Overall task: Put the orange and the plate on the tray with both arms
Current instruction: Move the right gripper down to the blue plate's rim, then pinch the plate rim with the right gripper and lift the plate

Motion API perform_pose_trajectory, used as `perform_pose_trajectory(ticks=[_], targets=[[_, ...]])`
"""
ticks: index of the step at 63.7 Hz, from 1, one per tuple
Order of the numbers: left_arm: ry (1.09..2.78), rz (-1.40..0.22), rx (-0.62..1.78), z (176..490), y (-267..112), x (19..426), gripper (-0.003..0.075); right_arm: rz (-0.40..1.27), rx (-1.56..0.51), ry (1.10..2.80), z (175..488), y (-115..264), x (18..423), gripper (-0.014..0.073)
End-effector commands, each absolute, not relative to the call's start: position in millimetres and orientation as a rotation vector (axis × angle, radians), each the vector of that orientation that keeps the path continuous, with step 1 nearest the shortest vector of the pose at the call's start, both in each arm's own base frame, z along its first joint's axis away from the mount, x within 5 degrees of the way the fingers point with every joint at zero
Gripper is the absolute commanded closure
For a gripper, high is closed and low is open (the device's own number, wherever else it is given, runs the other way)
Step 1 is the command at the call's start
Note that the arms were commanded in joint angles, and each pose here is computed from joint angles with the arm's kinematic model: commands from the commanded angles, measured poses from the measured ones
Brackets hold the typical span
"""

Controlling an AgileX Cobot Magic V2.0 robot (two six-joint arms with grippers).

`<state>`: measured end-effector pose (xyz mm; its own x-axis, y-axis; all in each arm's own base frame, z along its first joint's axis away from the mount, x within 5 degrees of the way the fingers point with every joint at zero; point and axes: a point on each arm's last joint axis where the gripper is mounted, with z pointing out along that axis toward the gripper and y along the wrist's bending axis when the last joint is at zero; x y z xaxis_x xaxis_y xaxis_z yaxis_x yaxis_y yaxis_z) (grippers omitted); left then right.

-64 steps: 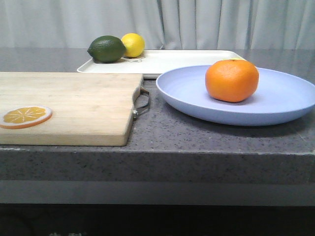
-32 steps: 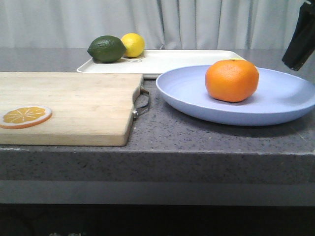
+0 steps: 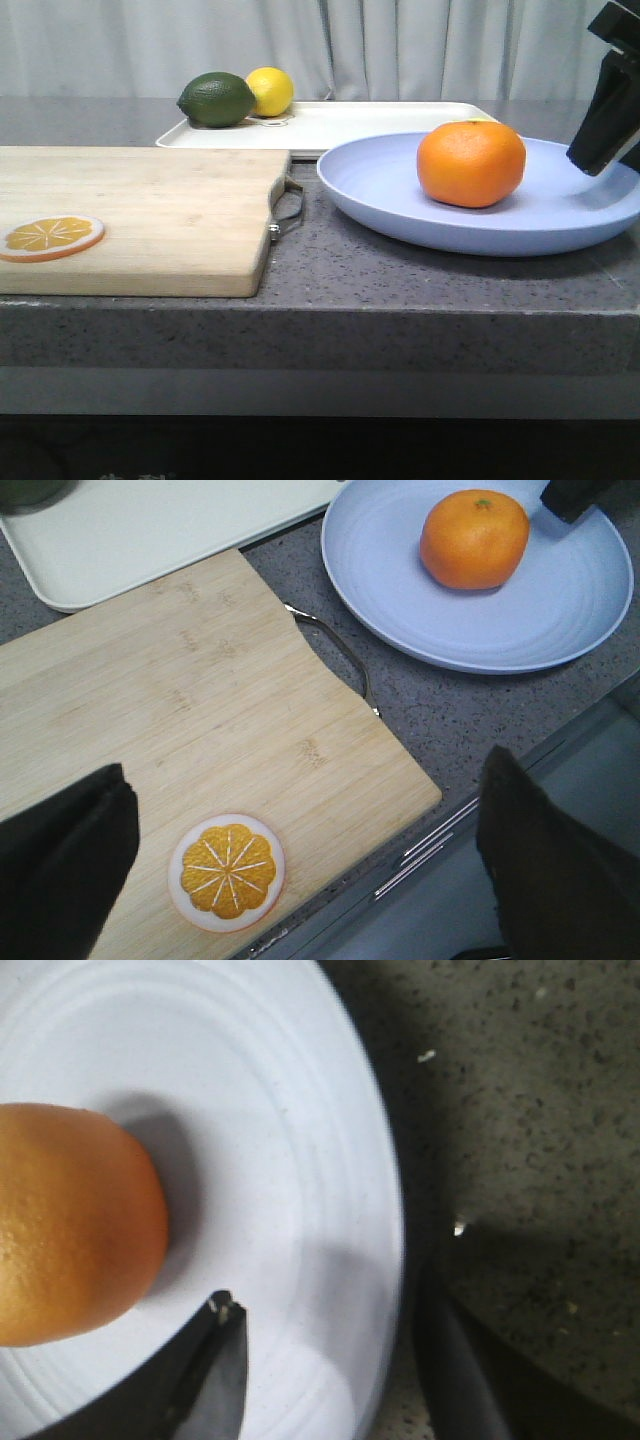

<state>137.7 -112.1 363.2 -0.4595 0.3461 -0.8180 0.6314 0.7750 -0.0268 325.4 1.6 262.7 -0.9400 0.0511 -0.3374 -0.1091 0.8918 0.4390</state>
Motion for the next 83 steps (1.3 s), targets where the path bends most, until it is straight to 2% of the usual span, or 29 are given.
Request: perform_pose_trajectory(ticks=[1, 24, 40, 57, 72, 83], targets=[[1.991, -0.451, 0.679, 379, -113, 139, 0.0057, 0.672, -0.053, 2.621, 285, 3, 326, 0.0258], [1.991, -0.451, 0.679, 379, -113, 139, 0.0057, 0.695, -0.041, 2.667, 271, 3, 332, 0.0274], [1.991, -0.451, 0.679, 379, -113, 139, 0.0057, 0.682, -0.034, 2.654, 271, 2, 334, 0.0505], [1.991, -0.451, 0.679, 379, -113, 139, 0.0057, 0.681, -0.032, 2.653, 271, 2, 334, 0.0657], [1.991, -0.451, 0.679, 379, -113, 139, 0.0057, 0.704, -0.043, 2.670, 273, 2, 332, 0.0662], [1.984, -0.453, 0.676, 380, -113, 140, 0.0057, 0.709, -0.085, 2.645, 289, 2, 336, 0.0662]])
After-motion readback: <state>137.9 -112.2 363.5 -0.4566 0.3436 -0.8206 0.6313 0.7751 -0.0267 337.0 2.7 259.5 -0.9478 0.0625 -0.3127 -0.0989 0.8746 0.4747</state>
